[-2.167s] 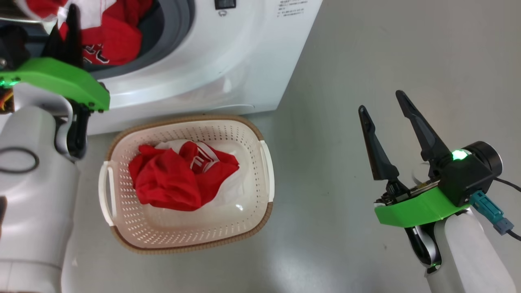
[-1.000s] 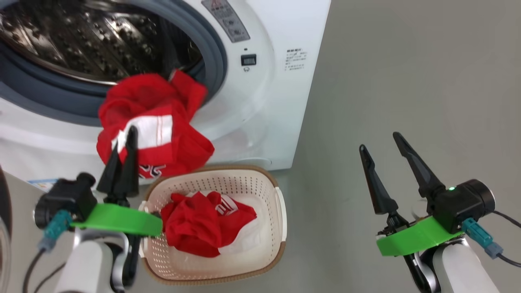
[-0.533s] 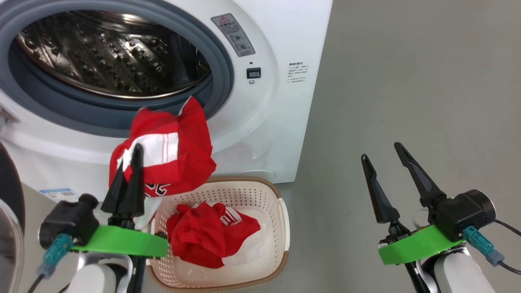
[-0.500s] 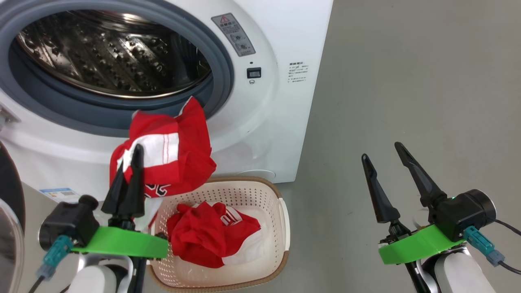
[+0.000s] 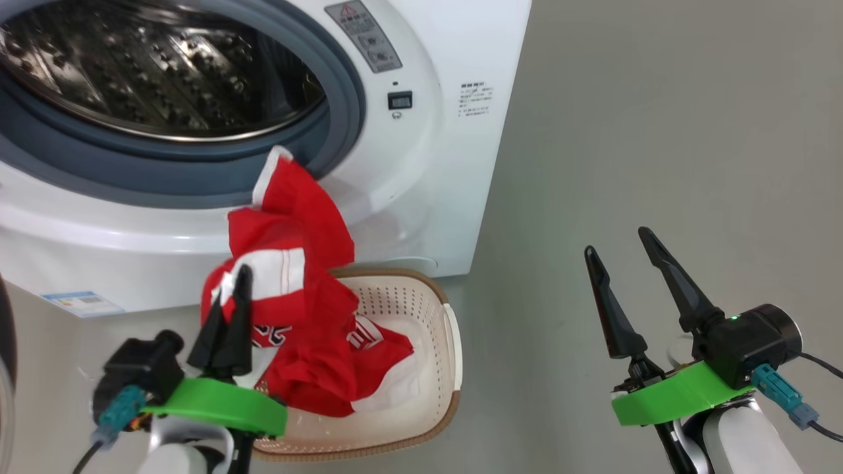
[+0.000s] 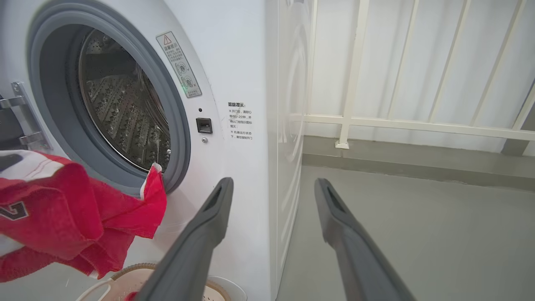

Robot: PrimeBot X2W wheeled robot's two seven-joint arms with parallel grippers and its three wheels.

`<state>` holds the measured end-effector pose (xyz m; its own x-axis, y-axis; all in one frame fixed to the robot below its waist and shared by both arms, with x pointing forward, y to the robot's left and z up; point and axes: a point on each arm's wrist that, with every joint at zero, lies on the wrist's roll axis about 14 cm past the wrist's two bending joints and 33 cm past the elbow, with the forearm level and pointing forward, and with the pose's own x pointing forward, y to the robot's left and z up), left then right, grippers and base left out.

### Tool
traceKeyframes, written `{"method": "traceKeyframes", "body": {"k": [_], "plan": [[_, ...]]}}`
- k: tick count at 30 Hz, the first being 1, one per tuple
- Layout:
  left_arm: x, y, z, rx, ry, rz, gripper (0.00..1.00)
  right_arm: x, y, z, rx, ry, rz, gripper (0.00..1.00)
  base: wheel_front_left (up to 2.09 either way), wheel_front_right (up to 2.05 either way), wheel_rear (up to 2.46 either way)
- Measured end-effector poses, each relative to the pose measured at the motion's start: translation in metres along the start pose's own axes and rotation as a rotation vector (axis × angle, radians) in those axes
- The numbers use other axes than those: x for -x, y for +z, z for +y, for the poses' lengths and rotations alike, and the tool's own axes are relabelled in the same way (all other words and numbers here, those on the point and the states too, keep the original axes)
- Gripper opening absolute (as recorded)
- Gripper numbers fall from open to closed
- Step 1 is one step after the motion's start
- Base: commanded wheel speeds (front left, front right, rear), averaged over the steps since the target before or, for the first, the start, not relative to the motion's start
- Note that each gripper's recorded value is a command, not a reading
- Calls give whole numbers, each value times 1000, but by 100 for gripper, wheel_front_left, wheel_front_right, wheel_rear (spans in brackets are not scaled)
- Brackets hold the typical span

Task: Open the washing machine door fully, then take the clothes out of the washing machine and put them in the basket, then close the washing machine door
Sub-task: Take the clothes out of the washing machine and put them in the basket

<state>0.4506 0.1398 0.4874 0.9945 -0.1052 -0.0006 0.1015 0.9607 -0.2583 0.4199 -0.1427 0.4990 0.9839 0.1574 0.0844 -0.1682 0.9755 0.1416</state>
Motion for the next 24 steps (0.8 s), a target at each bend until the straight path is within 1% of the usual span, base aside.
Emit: {"method": "traceKeyframes", "body": {"k": [2,7,14,22,24], "plan": [[-4,-24,-1,20,-1,69,0,-3,-5,-2,-1,-3,12,100,0,0,0],[-14,-64,-6,42,-14,183,0,-12,-13,-3,-3,-1,25,100,0,0,0],[-20,-123,3,64,25,342,0,-25,-29,-5,-6,4,53,100,0,0,0],[-21,-185,8,39,40,534,0,-37,-51,-9,-10,7,95,100,0,0,0],[-21,-192,9,36,41,556,0,-38,-54,-10,-10,5,101,100,0,0,0]]}}
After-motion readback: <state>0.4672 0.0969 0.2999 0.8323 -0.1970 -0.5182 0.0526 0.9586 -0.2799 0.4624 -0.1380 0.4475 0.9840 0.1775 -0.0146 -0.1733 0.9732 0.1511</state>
